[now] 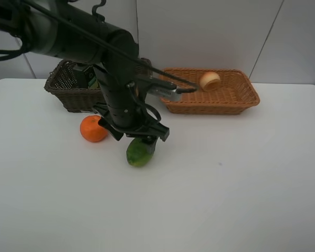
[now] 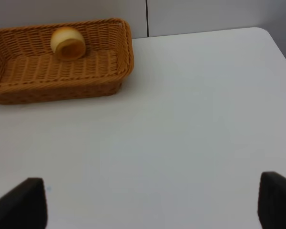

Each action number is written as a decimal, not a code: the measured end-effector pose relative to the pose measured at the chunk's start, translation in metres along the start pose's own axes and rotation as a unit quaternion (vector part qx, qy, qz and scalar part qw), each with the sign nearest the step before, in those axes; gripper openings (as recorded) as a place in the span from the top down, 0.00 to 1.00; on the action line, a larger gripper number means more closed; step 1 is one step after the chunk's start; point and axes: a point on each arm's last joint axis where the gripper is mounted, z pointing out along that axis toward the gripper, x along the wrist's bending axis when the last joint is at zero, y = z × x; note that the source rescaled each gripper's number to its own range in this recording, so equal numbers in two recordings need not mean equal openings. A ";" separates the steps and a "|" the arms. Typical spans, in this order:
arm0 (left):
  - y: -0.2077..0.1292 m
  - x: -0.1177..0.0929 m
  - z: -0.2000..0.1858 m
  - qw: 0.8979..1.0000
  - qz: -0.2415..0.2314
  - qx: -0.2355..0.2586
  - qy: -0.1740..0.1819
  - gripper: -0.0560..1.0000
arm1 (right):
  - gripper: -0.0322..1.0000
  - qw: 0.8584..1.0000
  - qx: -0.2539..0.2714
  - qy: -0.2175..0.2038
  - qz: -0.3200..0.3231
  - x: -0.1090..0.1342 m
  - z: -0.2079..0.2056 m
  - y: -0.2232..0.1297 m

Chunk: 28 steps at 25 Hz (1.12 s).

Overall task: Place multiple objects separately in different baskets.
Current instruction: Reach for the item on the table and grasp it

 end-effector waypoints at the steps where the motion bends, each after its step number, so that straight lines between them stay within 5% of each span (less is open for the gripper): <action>1: 0.001 -0.001 0.002 1.000 0.001 -0.001 -0.001 0.01 | 0.05 1.000 0.000 0.000 0.000 0.000 0.000 0.000; 16: 0.007 -0.004 0.013 1.000 0.006 -0.025 -0.006 0.01 | 0.05 1.000 0.000 0.000 0.000 0.000 0.000 0.000; 28: 0.005 -0.005 0.045 1.000 0.008 0.005 0.002 0.01 | 0.05 1.000 0.000 0.000 0.000 0.000 0.000 0.000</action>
